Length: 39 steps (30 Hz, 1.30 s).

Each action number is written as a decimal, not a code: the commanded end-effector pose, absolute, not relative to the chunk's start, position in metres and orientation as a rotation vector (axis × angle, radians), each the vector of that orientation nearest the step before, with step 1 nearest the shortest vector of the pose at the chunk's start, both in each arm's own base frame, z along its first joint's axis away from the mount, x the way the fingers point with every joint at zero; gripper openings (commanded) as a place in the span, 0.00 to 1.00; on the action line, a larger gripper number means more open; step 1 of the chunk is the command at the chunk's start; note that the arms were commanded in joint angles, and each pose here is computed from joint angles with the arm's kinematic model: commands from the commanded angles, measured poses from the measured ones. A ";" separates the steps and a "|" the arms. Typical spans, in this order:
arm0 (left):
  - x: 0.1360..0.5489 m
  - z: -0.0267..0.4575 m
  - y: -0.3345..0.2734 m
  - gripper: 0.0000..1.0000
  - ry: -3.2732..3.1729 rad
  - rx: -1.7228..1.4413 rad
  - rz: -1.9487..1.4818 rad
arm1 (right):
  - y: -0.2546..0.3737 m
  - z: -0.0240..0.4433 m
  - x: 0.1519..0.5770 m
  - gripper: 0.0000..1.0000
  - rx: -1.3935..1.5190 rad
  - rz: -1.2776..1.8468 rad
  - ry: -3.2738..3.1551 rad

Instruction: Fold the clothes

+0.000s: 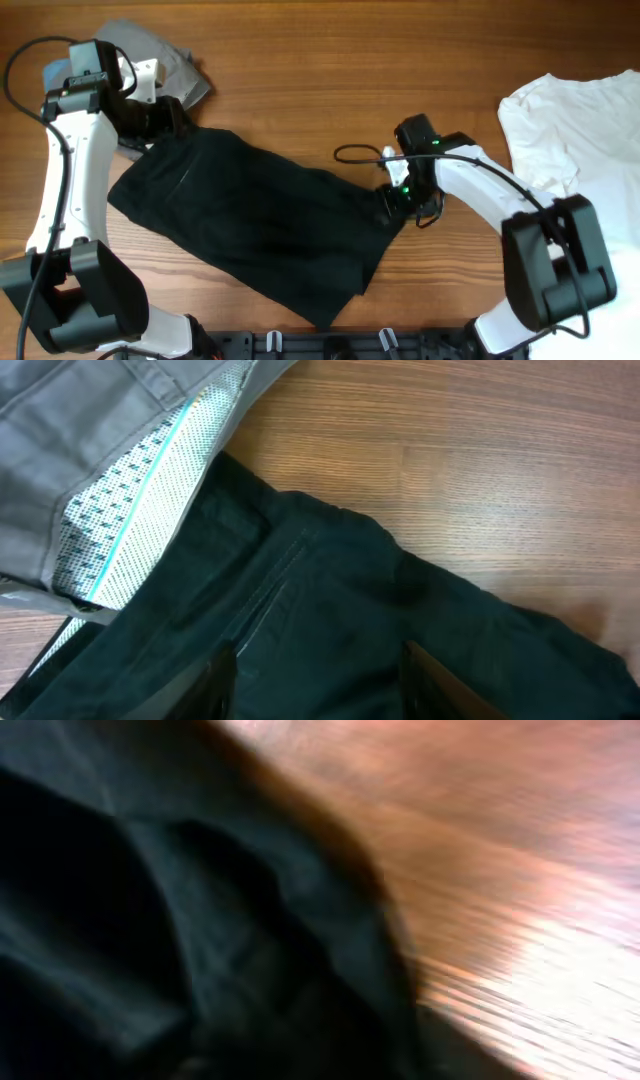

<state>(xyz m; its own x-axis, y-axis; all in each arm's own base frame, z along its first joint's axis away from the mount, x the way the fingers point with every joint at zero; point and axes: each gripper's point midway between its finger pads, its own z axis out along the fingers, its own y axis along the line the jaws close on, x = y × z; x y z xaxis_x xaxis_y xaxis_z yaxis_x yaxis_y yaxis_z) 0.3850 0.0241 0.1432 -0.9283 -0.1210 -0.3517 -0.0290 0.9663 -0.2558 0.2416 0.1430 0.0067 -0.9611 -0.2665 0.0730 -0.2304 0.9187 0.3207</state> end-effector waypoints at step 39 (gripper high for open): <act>0.371 0.065 -0.017 0.65 2.829 0.025 -0.441 | 0.032 0.016 0.250 0.08 -0.576 -0.335 -2.880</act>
